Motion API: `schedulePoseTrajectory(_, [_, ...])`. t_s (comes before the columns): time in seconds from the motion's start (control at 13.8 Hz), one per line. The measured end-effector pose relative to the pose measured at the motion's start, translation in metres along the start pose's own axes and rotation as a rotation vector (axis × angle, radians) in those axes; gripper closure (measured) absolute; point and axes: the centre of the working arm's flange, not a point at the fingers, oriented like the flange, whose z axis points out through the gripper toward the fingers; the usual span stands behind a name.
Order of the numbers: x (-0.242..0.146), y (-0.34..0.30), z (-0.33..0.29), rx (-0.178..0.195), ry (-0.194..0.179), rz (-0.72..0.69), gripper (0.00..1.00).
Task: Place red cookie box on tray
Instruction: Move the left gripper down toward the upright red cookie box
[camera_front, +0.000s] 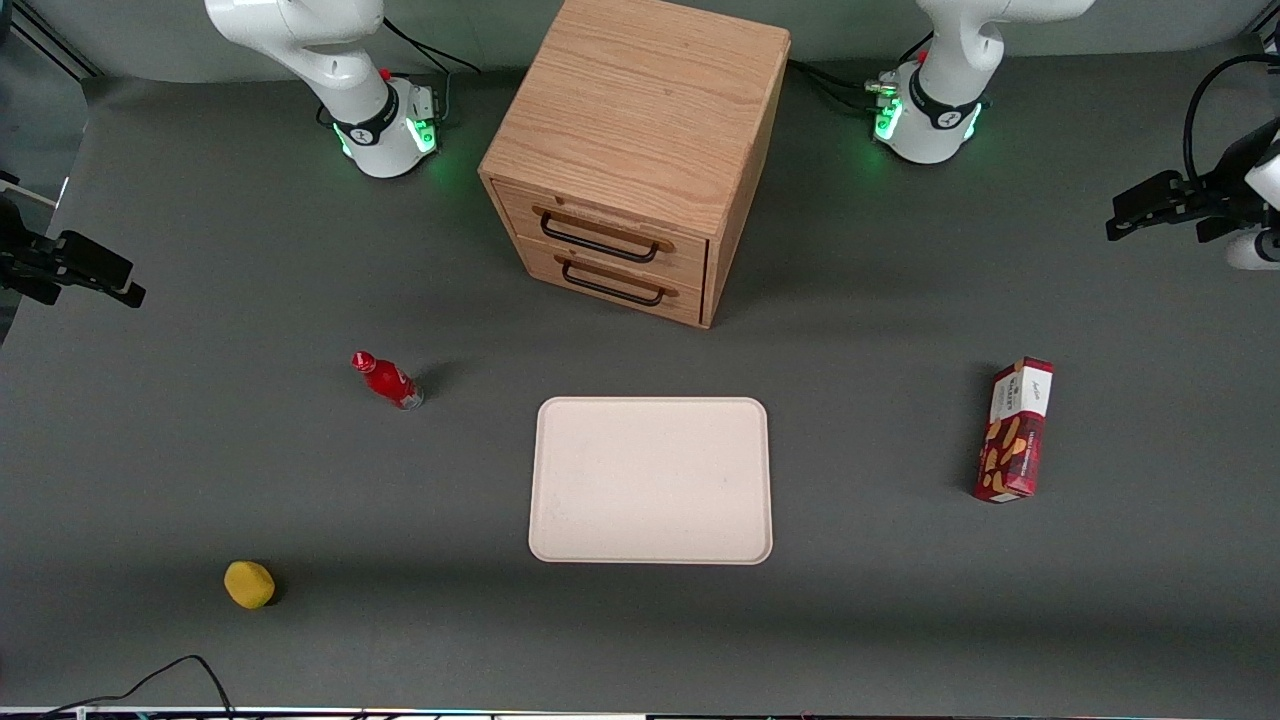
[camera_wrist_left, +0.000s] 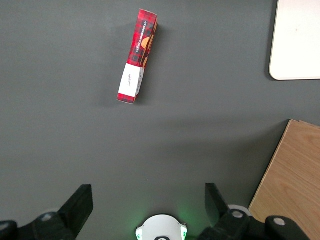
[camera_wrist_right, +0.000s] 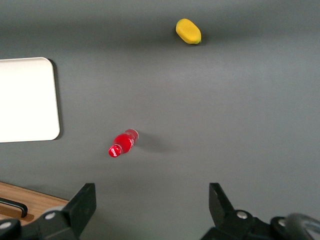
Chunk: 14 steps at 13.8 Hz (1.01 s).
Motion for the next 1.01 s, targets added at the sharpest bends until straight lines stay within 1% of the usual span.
schedulePoseTrajectory(0.22, [0.001, 0.006, 0.003, 0.006, -0.015, 0.011, 0.00])
schedulePoseTrajectory(0.36, [0.003, 0.004, 0.005, 0.008, -0.016, 0.008, 0.00])
schedulePoseTrajectory(0.43, [0.009, 0.000, 0.009, 0.014, -0.009, 0.001, 0.00])
schedulePoseTrajectory(0.58, [0.034, -0.019, 0.026, 0.035, 0.023, 0.021, 0.00])
schedulePoseTrajectory(0.65, [0.053, -0.031, 0.045, 0.044, 0.028, 0.053, 0.00])
schedulePoseTrajectory(0.72, [0.073, -0.043, 0.069, 0.054, 0.025, 0.083, 0.00])
schedulePoseTrajectory(0.8, [0.096, -0.056, 0.101, 0.067, 0.015, 0.119, 0.00])
schedulePoseTrajectory(0.94, [0.131, -0.067, 0.166, 0.083, -0.026, 0.197, 0.00])
schedulePoseTrajectory(1.01, [0.145, -0.067, 0.198, 0.085, -0.047, 0.226, 0.00])
